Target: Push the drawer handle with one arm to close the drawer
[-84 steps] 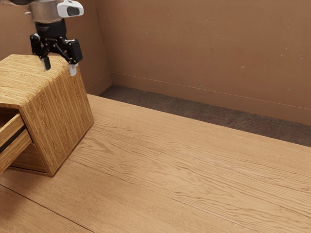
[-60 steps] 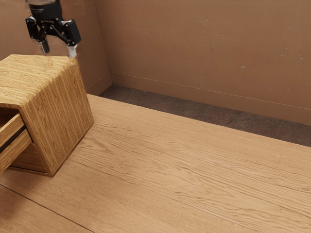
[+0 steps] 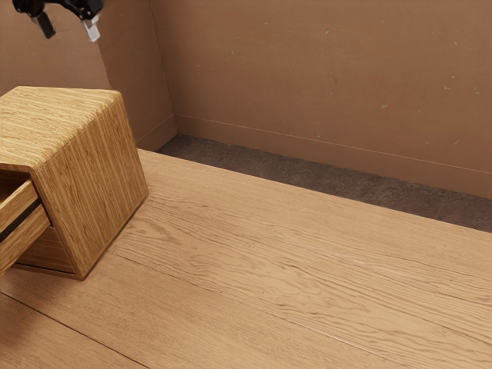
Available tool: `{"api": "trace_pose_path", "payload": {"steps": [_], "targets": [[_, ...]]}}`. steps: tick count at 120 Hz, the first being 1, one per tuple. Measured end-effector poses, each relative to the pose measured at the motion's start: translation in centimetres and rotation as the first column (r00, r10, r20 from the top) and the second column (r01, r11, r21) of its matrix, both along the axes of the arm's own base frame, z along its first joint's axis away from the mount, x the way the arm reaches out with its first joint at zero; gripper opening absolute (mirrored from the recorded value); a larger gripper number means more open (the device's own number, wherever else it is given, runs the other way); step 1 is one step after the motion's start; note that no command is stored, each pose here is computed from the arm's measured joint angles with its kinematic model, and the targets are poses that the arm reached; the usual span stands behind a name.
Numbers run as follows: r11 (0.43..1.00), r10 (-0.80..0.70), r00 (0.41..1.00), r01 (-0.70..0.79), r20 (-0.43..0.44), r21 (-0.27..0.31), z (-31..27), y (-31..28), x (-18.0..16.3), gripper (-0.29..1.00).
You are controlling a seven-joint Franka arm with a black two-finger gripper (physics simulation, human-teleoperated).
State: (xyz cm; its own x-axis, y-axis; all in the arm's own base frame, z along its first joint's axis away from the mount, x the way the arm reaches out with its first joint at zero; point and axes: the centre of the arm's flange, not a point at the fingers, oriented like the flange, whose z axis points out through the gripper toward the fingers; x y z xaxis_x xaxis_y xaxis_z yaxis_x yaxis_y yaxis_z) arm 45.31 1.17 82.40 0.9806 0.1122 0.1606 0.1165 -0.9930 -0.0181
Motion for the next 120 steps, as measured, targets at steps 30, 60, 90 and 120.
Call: {"api": "trace_pose_path", "payload": {"steps": [30,60,90,120], "targets": [[0.993,0.108,0.989,-0.102,-0.099,0.066,-8.2,0.4,-16.1,0.70],[0.941,0.339,0.932,-0.336,-0.128,0.042,-18.8,8.3,-24.0,0.70],[0.912,0.411,0.902,-0.408,-0.130,0.051,-22.6,15.2,-30.5,0.70],[0.930,0.366,0.923,-0.362,-0.115,0.061,-25.1,19.4,-35.4,0.69]]}}
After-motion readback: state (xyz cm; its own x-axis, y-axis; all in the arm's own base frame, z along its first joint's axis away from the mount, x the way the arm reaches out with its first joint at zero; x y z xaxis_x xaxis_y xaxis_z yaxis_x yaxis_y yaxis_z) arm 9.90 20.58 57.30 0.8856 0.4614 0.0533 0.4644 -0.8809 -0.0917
